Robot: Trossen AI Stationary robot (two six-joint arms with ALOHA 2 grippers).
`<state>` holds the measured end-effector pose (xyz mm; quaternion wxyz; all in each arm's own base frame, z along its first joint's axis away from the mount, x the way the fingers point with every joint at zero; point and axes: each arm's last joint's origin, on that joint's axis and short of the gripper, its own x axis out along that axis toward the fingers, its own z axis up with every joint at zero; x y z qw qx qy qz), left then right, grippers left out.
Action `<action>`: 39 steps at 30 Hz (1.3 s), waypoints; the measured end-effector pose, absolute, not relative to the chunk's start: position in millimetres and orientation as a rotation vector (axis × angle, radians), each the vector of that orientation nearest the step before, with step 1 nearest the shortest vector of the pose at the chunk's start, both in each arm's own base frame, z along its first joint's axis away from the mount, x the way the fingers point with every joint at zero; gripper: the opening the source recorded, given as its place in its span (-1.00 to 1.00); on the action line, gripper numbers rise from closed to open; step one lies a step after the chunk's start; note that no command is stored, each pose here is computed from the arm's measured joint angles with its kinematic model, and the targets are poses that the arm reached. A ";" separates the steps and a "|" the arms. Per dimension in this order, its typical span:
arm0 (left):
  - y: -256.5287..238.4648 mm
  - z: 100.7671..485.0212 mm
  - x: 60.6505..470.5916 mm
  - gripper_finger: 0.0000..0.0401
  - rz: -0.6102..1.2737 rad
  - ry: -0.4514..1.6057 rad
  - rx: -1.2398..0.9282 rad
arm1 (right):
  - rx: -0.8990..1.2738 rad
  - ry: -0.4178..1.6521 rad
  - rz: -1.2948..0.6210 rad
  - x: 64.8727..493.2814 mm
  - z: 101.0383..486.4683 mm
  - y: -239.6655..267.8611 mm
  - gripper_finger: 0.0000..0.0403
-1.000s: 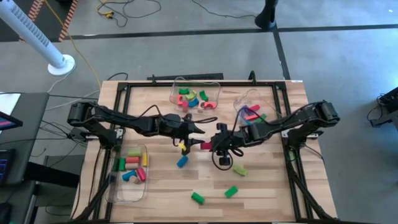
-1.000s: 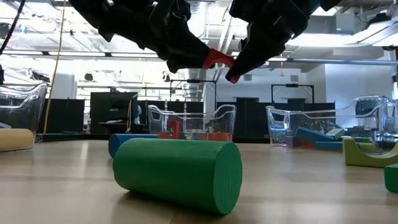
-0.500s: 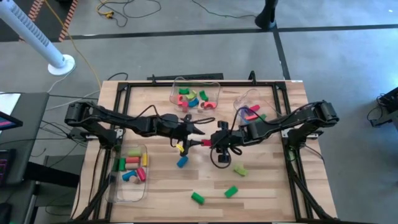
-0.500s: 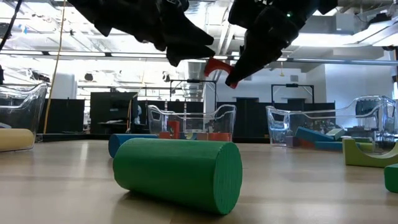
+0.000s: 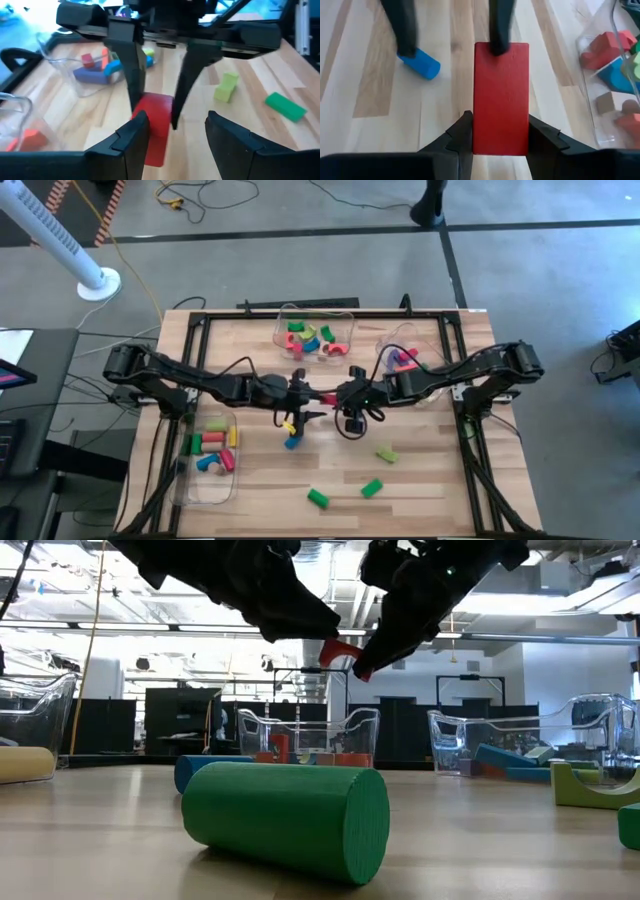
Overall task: Sort blocks by size
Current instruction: Put the red arch block into the middle transparent bin
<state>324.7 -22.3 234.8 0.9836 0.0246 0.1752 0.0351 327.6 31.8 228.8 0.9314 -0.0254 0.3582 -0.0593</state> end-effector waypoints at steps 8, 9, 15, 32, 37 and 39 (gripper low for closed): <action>-30.3 239.3 325.7 -0.06 0.048 0.303 0.126 | -0.035 0.714 -0.073 328.4 230.7 37.4 -0.20; -30.7 238.8 325.4 -0.05 0.046 0.310 0.131 | -0.036 0.710 -0.069 328.5 231.0 38.8 -0.20; -30.2 234.3 324.3 0.16 0.046 0.351 0.125 | -0.039 0.696 -0.064 329.1 232.1 40.4 -0.20; -28.8 234.3 324.4 -0.09 0.065 0.352 0.124 | -0.038 0.684 -0.064 329.5 232.9 42.3 -0.20; -29.0 234.4 324.4 -0.38 0.057 0.352 0.150 | -0.042 0.688 -0.063 329.3 232.7 42.3 -0.14; -29.1 234.4 324.3 -0.38 0.057 0.352 0.155 | -0.040 0.686 -0.064 329.4 232.8 42.3 -0.12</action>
